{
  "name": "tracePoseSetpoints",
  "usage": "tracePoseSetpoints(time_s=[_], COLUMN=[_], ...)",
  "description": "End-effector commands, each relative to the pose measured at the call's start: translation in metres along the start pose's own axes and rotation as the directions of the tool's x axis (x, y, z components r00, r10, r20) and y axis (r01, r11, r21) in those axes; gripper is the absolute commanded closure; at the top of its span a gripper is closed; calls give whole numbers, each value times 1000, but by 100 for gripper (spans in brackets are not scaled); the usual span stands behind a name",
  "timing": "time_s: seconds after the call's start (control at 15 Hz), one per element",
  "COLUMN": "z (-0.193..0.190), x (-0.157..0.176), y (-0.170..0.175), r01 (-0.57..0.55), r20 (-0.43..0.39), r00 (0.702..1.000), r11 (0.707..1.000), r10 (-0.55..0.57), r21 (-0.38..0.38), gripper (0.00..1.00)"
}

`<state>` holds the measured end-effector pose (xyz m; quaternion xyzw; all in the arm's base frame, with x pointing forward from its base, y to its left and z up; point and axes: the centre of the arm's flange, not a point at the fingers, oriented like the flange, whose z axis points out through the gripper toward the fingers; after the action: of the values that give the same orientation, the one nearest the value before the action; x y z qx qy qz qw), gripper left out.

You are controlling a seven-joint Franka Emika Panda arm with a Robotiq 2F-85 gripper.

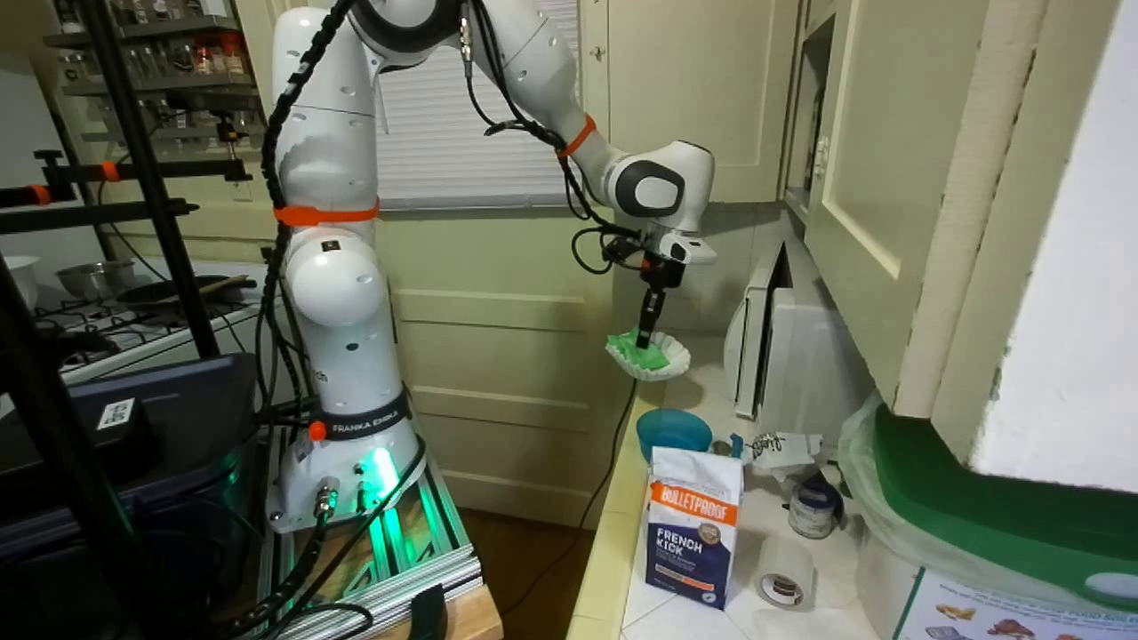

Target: Move the white and blue packet to the right then put the white bowl inside the blue bowl.

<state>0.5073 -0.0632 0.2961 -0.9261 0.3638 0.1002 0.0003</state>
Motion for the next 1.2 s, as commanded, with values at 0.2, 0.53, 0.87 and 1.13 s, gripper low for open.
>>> tracePoseSetpoints(time_s=[0.2,0.53,0.87,1.13], z=[-13,-2,15,32], x=[19,35,46,47], y=[40,56,66,70], r01=[-56,-59,-53,-41], r20=[-51,-88,-91,-86], r00=[997,995,995,996], r11=[998,998,994,992], r10=[57,56,44,31], r21=[12,-37,-92,-115], gripper=[97,97,97,97])
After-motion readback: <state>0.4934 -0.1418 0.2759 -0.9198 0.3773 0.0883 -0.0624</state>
